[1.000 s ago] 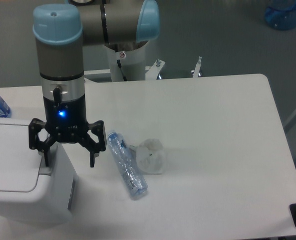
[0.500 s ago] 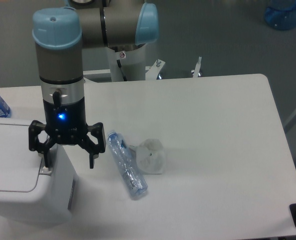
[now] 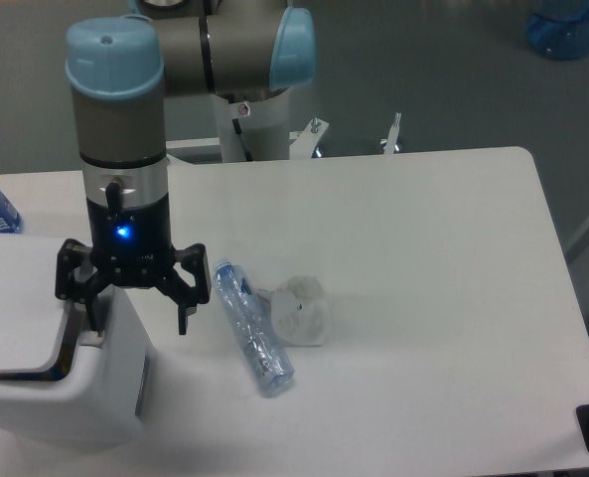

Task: Open the trash can

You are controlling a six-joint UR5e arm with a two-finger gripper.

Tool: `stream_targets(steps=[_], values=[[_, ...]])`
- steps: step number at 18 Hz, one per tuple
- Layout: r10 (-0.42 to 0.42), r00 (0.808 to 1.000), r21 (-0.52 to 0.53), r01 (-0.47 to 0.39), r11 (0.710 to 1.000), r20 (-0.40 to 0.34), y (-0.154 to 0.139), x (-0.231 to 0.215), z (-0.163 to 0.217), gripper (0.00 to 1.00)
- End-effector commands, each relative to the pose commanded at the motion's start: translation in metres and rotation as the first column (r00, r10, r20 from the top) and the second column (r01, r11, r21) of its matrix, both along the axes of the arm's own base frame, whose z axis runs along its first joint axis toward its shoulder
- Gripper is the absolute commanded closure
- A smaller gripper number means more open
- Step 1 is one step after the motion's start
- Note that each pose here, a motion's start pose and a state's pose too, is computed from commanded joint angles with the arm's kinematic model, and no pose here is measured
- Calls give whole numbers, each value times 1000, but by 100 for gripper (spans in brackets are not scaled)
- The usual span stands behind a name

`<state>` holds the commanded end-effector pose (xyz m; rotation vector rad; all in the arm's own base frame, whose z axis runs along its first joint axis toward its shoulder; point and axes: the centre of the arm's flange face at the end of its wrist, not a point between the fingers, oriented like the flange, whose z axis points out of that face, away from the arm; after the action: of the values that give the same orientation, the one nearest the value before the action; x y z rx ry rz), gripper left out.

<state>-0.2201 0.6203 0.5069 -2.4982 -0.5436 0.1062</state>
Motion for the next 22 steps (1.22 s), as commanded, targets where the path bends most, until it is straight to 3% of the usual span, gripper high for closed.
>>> stream_targets(steps=[7,11,14,18,22], values=[[128,989,48,-125,991,-67,-35,-89,40,0],[106,984,-34,-112,993,-141,-59,-129,32,0],[-2,986,-174,-27,984,-165,-85,-157,22,0],[-175,972,-317,118,941,-157,-125,-185,20,0],[-371,922,-436,289,852,-114,-160,-215,9,0]])
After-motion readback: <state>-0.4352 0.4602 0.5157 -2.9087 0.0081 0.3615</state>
